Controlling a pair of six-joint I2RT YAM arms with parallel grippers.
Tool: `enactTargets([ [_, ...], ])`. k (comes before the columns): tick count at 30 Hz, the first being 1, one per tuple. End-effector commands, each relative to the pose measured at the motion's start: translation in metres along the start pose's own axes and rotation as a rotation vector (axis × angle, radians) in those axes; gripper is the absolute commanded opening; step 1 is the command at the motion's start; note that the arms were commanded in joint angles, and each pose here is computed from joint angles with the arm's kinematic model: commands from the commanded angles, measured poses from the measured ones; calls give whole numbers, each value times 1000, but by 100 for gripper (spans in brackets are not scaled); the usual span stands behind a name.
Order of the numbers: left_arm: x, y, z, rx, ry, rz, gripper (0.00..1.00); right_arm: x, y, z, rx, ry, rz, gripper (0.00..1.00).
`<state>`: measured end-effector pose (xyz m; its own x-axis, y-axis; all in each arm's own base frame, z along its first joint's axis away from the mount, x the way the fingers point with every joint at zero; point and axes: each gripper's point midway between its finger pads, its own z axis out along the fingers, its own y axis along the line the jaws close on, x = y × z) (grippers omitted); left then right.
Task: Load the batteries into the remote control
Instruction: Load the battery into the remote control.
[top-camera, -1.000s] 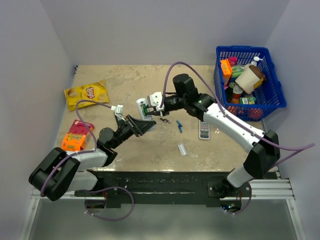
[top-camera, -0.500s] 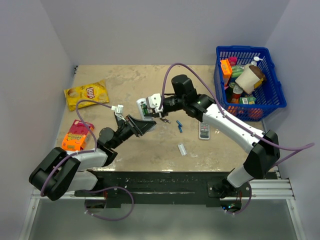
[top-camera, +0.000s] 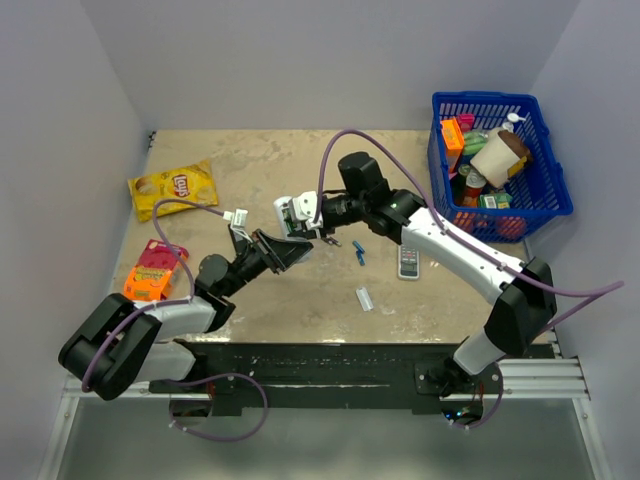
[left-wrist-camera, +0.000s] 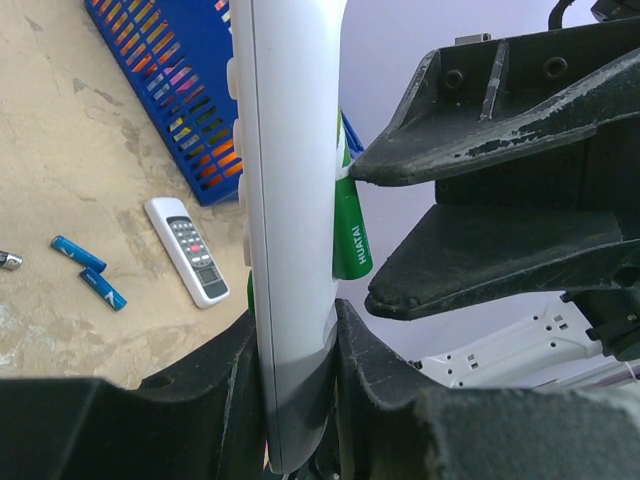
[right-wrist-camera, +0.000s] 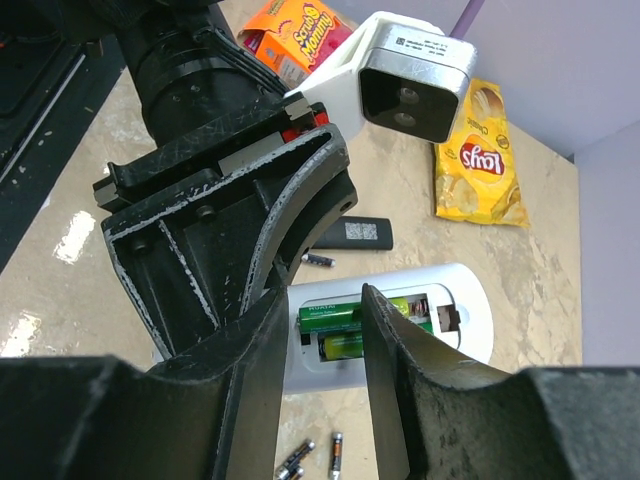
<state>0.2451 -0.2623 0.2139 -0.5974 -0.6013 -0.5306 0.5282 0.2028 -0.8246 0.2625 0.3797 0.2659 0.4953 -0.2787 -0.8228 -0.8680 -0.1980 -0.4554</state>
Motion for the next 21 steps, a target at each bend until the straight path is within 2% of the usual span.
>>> enactTargets([
  [1, -20, -28, 9, 105, -53, 53, 0, -5, -6, 1, 9, 3, -39, 39],
  [13, -19, -34, 9, 137, -48, 68, 0, 12, -4, 3, 12, 51, -49, 38],
  [21, -19, -46, 6, 196, -46, 95, 0, 11, -5, 9, 0, 26, -52, 36],
])
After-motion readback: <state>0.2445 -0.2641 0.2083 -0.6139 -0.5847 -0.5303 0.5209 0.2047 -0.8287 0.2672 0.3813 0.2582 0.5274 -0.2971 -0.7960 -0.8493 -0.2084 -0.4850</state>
